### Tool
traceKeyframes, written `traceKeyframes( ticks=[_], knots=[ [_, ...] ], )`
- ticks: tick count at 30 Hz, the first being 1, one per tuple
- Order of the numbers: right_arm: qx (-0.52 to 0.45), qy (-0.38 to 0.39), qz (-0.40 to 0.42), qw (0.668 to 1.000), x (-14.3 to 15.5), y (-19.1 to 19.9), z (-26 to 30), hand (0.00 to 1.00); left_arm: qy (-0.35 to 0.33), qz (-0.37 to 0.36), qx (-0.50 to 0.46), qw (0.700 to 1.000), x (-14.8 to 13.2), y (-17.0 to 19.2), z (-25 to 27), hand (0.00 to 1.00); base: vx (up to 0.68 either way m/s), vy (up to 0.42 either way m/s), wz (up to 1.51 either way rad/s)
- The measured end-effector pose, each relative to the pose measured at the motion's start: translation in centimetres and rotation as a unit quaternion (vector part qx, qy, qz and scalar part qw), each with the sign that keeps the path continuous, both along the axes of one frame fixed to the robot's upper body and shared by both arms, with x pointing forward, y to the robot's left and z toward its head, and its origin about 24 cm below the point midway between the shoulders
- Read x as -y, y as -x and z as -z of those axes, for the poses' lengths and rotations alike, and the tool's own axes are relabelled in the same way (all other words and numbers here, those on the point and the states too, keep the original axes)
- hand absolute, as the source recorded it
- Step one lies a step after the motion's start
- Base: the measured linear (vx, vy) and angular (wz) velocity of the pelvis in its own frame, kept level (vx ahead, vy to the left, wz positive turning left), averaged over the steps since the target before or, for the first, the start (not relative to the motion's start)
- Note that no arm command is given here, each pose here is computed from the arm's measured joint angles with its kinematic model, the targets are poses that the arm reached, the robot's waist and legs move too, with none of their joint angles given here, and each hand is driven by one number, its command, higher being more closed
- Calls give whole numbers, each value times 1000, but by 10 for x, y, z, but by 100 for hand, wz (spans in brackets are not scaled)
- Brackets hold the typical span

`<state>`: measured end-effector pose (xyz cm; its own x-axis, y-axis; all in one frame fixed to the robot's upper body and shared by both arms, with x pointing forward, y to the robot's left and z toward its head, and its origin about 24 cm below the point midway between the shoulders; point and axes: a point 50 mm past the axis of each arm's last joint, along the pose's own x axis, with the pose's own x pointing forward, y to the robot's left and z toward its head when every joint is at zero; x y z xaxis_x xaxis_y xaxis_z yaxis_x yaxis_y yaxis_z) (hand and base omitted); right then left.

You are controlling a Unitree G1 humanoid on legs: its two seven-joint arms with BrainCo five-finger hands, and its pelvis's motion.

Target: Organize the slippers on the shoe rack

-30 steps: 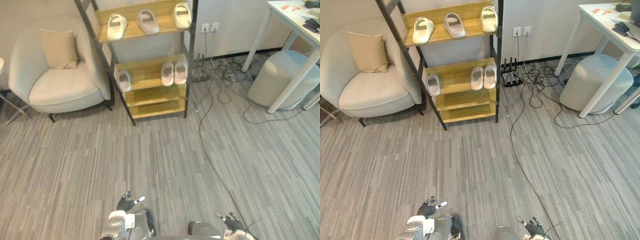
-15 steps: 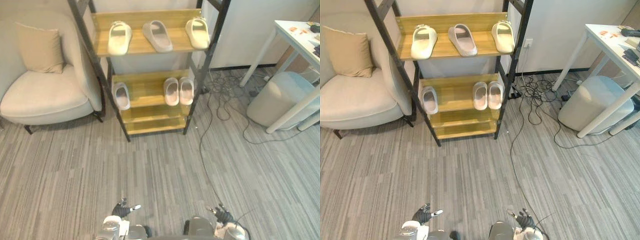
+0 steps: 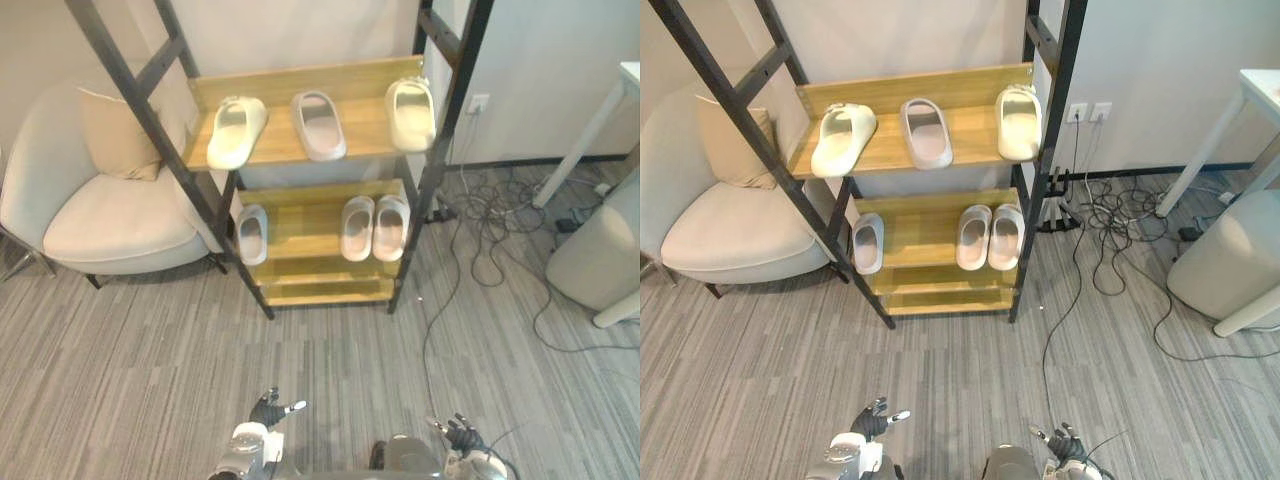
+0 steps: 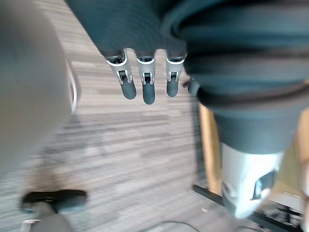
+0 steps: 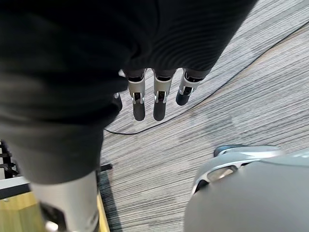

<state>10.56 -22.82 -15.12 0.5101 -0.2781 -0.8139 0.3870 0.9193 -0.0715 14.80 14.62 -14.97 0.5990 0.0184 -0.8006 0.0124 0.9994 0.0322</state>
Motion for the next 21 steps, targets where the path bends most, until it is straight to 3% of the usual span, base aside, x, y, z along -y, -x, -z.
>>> traceKeyframes(
  ticks=[13,21],
  knots=[
    [-19,-8,-31,999,-13,8,5,0,-33,7,-10,999,-23,4,1,0,267,171,-18],
    [-24,0,-35,999,-6,11,4,0,-44,23,-44,998,-26,20,8,0,248,-140,31]
  ],
)
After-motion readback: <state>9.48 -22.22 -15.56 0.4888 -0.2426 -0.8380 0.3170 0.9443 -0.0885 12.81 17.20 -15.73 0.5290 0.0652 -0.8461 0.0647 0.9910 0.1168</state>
